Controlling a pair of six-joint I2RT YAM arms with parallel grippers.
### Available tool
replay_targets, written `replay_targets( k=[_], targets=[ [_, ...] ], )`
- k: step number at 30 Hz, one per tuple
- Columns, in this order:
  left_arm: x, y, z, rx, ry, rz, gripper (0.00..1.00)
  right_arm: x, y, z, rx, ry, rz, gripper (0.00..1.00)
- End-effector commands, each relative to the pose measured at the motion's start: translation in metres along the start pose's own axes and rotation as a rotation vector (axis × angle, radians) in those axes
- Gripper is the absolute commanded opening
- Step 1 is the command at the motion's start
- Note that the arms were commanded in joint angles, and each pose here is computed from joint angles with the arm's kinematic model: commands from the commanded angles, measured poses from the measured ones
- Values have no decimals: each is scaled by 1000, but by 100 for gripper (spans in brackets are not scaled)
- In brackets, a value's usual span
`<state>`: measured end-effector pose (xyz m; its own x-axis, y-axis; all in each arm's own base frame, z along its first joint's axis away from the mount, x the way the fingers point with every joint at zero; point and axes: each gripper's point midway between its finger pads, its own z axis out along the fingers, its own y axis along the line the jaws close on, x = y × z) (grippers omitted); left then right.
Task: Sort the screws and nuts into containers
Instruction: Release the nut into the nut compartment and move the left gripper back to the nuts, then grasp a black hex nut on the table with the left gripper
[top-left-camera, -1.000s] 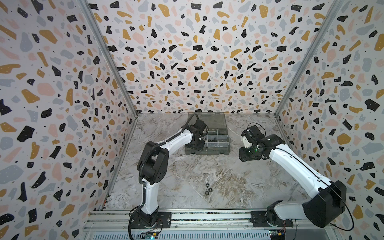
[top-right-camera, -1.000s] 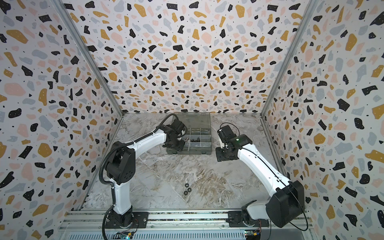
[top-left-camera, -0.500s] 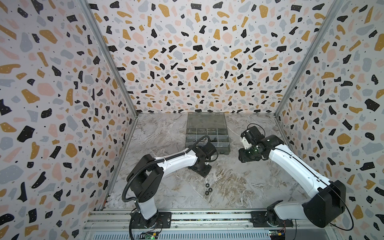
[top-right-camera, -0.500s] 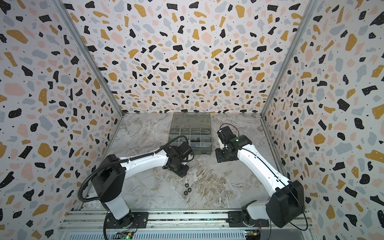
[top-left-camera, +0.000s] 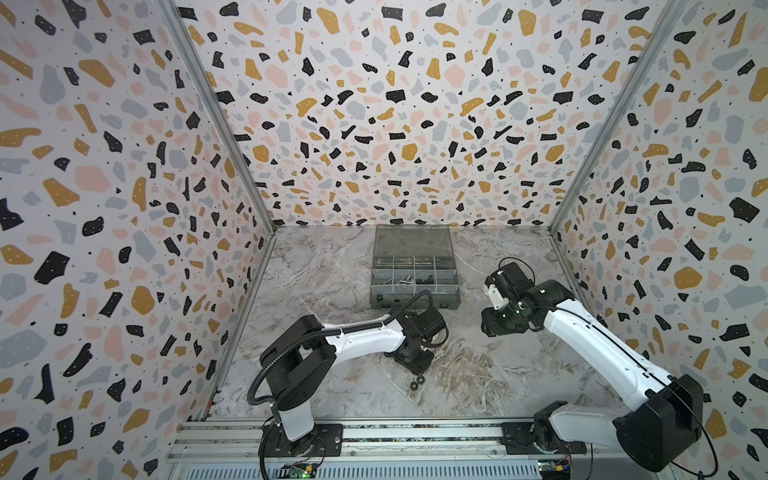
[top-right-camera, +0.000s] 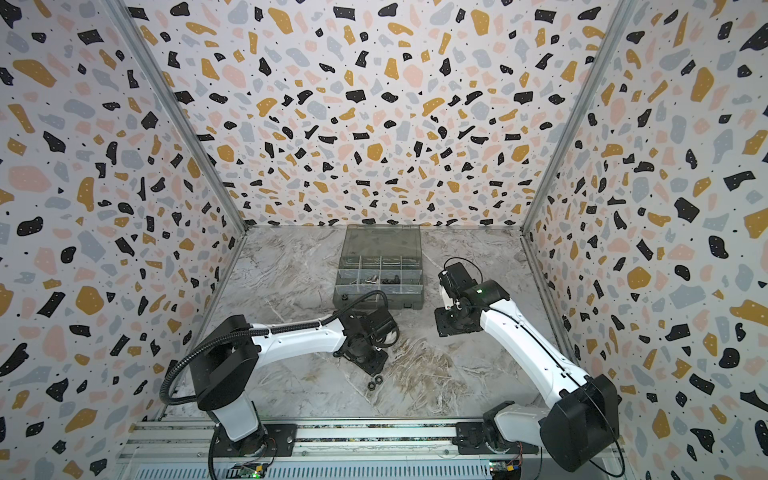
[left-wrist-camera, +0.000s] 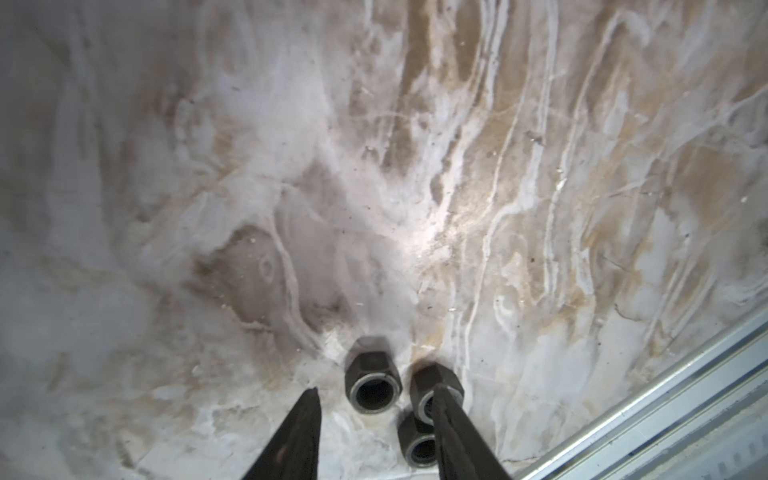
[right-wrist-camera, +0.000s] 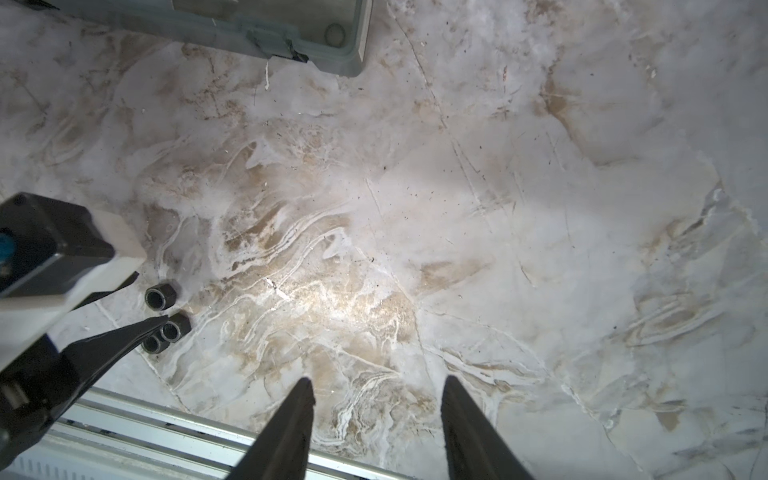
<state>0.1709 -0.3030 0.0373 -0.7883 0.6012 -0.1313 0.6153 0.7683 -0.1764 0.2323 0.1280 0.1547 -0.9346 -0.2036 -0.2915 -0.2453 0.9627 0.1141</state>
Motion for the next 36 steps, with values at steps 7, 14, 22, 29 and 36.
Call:
replay_targets(
  k=[7, 14, 22, 29, 36],
  targets=[
    [13, 4, 17, -17, 22, -23, 40, 13, -5, -11, 8, 8, 22, 52],
    [13, 7, 26, -32, 30, -25, 37, 13, -6, -16, 18, 2, 27, 52],
    [21, 10, 29, -37, 55, -7, 32, 11, -8, -20, 32, -4, 35, 52],
    [17, 11, 21, -61, 57, 19, 12, 7, -7, -21, 29, -17, 38, 52],
    [-16, 31, -12, -146, 10, 32, 9, -6, -5, -27, 29, -48, 37, 52]
  ],
)
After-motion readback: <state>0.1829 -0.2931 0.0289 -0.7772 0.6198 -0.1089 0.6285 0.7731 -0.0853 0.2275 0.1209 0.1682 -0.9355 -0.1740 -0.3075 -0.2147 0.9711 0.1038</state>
